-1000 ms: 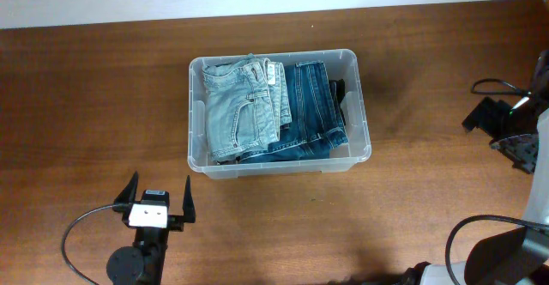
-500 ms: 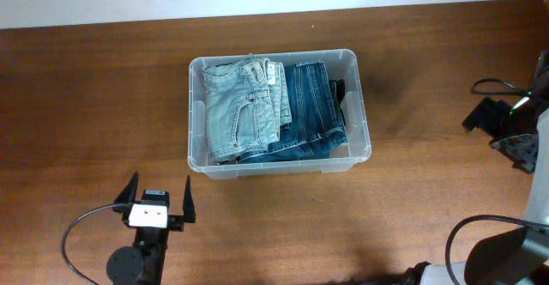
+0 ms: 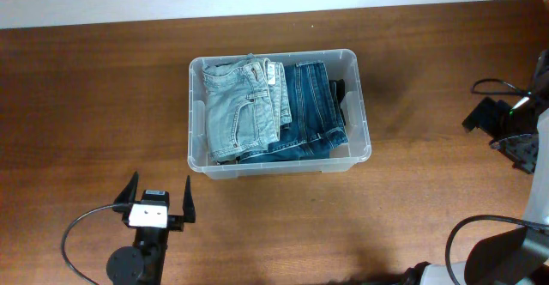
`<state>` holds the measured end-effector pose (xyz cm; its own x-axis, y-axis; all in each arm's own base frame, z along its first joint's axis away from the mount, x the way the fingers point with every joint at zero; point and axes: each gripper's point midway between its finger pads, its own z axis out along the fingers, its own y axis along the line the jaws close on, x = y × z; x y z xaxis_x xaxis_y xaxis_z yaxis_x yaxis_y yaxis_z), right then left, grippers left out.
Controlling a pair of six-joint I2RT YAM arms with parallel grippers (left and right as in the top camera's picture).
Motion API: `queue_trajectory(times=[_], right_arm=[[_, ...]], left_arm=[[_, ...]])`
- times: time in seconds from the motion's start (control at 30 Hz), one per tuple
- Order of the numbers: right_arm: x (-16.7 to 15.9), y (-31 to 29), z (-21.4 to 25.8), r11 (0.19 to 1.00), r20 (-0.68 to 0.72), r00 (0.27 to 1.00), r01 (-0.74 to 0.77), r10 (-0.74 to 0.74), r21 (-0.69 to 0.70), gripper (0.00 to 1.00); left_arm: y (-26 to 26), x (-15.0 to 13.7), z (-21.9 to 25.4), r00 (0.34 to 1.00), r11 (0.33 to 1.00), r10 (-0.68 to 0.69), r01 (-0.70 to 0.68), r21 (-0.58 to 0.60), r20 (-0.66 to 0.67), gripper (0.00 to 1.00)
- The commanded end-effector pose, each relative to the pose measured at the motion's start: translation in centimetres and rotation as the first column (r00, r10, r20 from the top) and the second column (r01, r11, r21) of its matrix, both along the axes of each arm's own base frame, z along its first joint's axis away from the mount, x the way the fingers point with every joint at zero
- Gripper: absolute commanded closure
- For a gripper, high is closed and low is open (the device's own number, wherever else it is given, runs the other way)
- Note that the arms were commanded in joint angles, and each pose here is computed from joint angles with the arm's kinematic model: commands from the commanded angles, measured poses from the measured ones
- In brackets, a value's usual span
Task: Pack container
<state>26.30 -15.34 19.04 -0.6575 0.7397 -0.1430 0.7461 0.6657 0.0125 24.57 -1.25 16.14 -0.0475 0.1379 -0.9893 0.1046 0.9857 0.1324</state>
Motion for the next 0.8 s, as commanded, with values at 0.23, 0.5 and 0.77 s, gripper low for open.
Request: queue_trajectory(times=[0.23,0.5,0.77], right_arm=[[-0.1,-0.1,0.3,1.0,0.008,1.0,0.004,-0.004,-0.006,0.02],[-2.5,0.8,6.5,0.986,0.175,0.983,-0.025,0.054,-0.162,0.02],[-4.8,6.5,16.3,0.905,0.549,0.779,-0.054,0.302,-0.422,0.02]], left_arm=[[0.2,0.0,0.0,1.0,1.0,0.007,-0.008,0.021,0.003,0.01],[0.2,0.0,0.0,1.0,1.0,0.008,-0.008,0.02,0.003,0.01],[0.2,0.0,0.0,1.0,1.0,0.008,-0.008,0.02,0.003,0.01]])
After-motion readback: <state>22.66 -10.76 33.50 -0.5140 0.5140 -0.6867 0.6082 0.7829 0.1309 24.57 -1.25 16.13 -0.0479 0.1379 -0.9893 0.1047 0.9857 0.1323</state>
